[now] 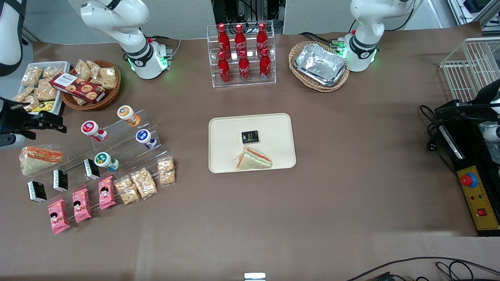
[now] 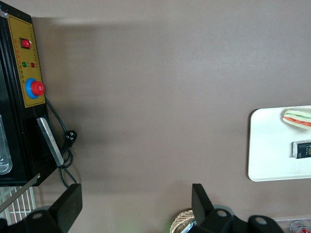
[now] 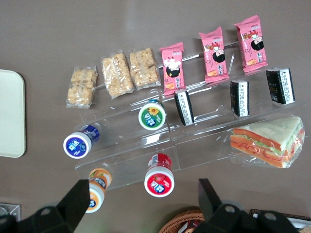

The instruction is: Place green gum on tray

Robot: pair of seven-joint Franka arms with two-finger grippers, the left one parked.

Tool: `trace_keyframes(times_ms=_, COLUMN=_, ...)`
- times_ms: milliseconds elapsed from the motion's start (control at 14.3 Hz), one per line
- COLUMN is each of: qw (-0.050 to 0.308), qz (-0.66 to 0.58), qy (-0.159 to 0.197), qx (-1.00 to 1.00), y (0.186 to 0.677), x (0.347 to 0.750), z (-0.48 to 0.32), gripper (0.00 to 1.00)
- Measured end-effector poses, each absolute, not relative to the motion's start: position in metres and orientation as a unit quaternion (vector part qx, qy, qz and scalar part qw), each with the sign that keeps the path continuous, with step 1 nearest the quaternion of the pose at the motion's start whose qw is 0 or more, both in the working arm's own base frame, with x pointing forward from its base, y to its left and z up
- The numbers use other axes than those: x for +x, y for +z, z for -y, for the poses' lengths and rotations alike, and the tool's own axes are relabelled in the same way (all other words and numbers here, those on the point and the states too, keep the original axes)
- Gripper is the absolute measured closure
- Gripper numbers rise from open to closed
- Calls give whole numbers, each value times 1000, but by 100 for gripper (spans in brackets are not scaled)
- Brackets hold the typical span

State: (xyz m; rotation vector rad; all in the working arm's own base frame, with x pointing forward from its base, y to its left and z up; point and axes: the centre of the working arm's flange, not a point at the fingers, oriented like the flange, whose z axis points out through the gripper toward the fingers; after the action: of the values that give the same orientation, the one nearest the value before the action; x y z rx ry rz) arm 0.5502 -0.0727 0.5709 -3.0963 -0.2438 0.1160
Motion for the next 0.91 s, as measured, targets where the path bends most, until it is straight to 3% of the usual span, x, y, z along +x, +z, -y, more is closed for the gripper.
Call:
trace_keyframes(times_ms=560, qw=15, qz=83, qy=1, qx=-996, y=560, x=537, z=71, gripper=0)
trace_keyframes(times_ms=910, qw=7, qz=88, qy=11, qx=-996, y=535, x=543, z=69, gripper=0)
